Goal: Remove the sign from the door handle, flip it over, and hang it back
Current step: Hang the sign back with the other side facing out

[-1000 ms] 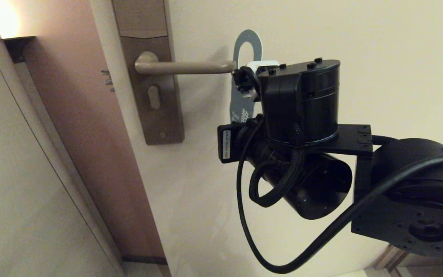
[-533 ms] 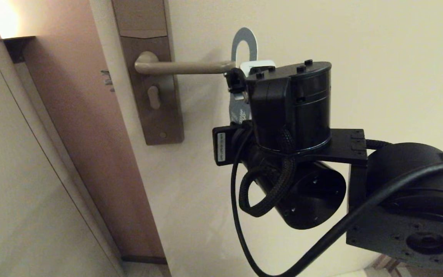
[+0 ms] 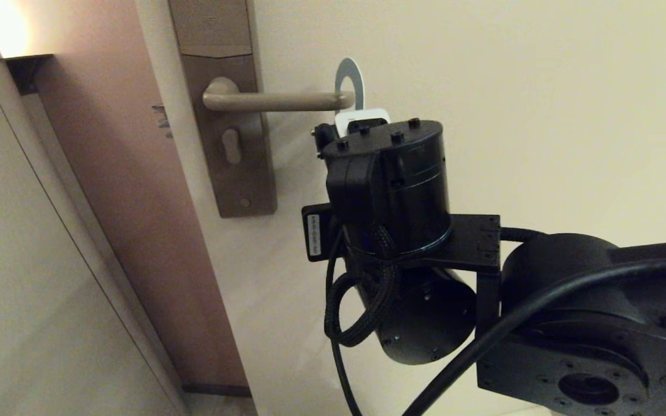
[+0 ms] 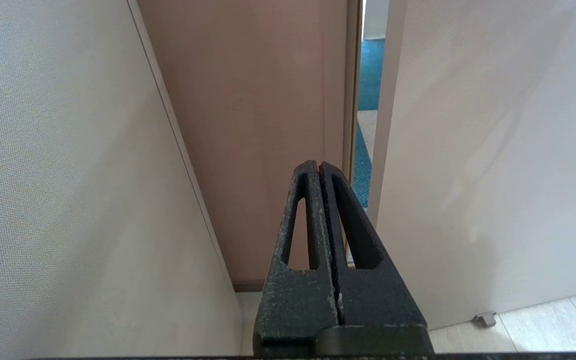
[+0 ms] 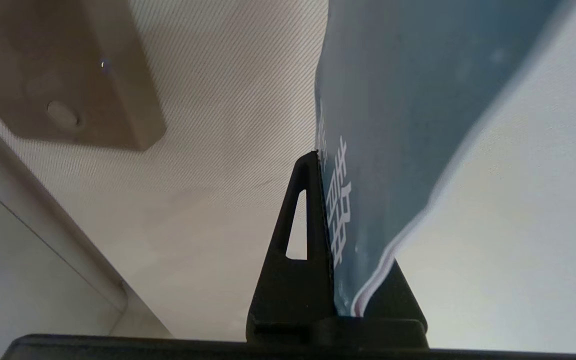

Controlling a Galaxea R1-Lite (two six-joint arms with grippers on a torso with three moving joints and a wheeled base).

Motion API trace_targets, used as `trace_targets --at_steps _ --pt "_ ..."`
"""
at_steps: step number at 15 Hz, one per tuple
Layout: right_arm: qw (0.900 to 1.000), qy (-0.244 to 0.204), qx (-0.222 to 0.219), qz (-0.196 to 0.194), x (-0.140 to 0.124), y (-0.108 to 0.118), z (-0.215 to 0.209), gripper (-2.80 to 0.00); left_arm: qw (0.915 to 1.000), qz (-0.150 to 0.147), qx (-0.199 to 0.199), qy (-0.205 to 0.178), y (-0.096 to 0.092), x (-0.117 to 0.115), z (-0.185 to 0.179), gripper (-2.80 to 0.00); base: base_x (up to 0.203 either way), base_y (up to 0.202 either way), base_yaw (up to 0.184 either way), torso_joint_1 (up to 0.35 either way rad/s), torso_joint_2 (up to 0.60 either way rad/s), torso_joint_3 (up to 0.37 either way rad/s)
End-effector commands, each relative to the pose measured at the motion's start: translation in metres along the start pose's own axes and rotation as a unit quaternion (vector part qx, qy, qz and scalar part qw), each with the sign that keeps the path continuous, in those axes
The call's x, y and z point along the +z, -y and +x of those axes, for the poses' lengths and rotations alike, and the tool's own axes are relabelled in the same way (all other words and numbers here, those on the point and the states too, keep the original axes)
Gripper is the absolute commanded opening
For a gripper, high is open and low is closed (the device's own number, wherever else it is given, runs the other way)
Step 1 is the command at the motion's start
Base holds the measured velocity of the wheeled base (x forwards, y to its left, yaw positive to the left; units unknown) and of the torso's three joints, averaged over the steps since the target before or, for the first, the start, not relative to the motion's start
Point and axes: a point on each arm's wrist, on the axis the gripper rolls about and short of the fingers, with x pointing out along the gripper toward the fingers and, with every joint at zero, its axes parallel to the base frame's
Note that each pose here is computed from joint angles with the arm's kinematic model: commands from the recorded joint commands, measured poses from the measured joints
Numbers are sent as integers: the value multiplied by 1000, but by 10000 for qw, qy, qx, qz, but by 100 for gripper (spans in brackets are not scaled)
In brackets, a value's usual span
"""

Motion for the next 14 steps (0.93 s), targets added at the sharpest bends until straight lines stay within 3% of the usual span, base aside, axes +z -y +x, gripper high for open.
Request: trace_targets --at_steps 1,14 --pt "10000 -42 16 -63 -7 -7 2 -280 10000 2 -2 -3 0 0 0 -280 0 0 0 0 0 0" --pt "9995 141 238 -144 -7 -53 8 -280 10000 2 -2 -10 0 0 0 -280 0 0 0 0 0 0"
